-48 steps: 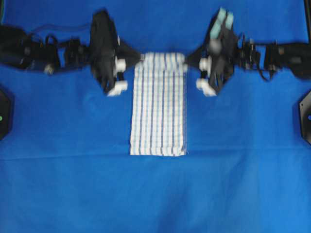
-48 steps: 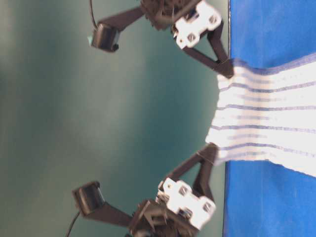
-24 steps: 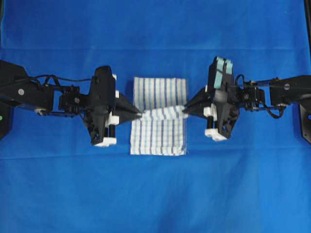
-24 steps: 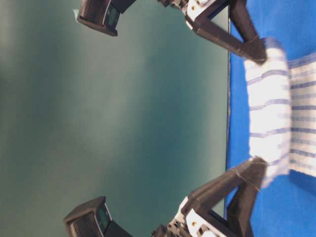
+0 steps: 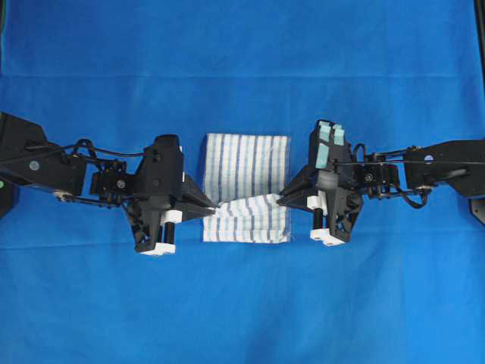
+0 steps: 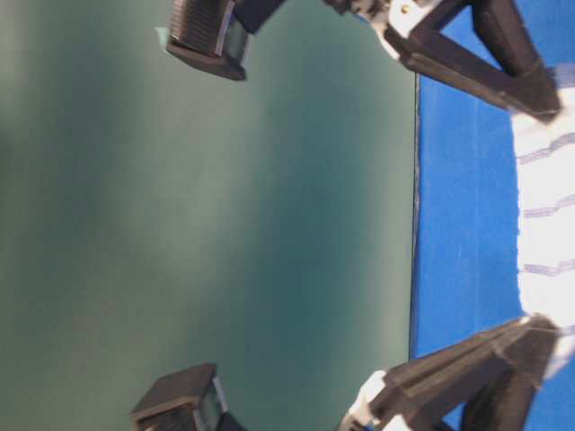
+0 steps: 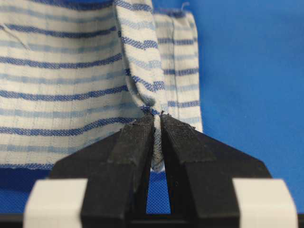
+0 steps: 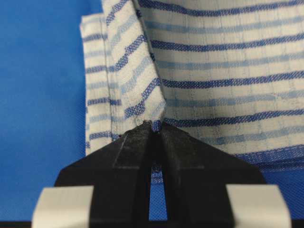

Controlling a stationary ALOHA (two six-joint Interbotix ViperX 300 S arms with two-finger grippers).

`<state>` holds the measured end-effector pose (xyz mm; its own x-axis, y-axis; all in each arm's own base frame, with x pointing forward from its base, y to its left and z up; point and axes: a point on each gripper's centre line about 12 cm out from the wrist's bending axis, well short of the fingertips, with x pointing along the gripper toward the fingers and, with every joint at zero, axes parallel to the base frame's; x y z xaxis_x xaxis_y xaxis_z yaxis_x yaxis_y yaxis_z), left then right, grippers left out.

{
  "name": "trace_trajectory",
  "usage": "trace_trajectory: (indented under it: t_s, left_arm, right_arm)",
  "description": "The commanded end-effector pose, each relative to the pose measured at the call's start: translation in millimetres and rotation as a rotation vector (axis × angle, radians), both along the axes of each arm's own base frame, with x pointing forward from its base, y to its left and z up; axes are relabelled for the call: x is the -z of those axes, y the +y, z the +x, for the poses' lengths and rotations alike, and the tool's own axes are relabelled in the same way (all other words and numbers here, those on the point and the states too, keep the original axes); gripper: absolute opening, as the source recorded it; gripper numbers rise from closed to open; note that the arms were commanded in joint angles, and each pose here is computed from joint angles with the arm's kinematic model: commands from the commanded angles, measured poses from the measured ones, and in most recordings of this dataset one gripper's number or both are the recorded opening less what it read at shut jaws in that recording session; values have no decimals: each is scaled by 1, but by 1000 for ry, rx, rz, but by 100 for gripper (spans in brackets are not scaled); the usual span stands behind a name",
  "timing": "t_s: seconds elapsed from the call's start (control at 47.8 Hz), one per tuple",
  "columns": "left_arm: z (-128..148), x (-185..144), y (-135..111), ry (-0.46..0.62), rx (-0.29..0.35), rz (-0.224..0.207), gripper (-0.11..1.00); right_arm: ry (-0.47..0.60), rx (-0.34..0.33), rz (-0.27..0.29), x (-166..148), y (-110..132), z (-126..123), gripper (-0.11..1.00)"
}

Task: Fold the blue towel.
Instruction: 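Fold the far end toward the near end with both grippers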

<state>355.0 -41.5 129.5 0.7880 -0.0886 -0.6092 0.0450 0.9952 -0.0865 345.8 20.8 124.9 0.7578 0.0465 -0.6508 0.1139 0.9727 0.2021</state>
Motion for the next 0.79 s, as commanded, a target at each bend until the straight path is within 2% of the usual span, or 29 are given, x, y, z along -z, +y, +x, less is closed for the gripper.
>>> trace_trajectory:
  t_s: [0.0,0.565,0.628,0.69,0.774]
  left_arm:
    - [3,2,-4,1,9,0,4]
    - [5,10,-5,-15,13,-1,5]
    - [5,10,-5,-17,12,-2,8]
    - [5,10,-5,-15,13,-1,20]
    - [4,9,-7,-12,16,0,40]
  right_arm:
    - [-18,-4,4,-6,3,4,6]
    - [2,-18,4,4,9,15,7]
    - [-3,-23,4,3,11,16,7]
    - [-9,-31,5,1,14,18,16]
    - [-32,-44,7,-7,19,21,41]
